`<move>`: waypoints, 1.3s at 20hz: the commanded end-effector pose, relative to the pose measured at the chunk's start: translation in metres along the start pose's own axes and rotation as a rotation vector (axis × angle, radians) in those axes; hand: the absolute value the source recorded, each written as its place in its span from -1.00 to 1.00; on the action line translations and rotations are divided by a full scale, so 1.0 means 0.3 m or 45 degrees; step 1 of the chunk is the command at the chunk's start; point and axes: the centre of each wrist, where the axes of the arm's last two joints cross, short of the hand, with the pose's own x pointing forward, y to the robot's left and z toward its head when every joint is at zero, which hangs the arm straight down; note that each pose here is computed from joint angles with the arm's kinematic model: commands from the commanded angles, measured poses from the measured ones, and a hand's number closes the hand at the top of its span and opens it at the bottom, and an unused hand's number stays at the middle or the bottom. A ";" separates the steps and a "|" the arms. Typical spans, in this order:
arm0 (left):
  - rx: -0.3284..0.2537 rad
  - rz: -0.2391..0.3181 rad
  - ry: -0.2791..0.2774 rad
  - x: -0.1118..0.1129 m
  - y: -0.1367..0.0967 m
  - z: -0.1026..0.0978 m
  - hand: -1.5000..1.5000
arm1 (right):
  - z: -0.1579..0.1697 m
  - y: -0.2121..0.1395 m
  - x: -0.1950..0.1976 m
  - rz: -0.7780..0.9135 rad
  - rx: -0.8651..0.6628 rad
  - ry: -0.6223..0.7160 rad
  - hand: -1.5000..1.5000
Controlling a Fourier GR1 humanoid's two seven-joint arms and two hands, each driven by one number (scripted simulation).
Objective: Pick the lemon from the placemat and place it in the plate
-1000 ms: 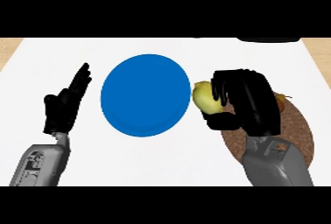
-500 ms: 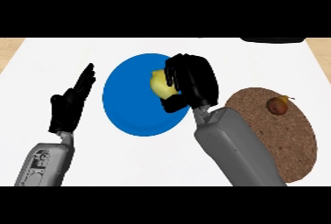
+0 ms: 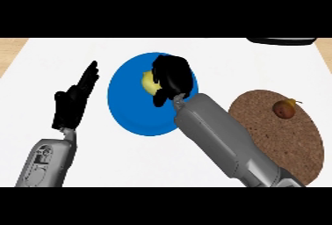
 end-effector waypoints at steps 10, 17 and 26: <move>-0.039 0.014 -0.041 0.082 -0.023 -0.044 0.00 | -0.016 0.147 -0.124 -0.341 0.061 0.111 -1.00; 0.002 0.012 -0.016 0.020 -0.004 -0.012 0.00 | -0.029 0.049 -0.061 -0.764 -0.195 0.065 -1.00; 0.072 -0.011 0.043 -0.067 0.032 0.067 0.00 | 0.001 -0.014 -0.286 -0.953 -0.418 0.203 -1.00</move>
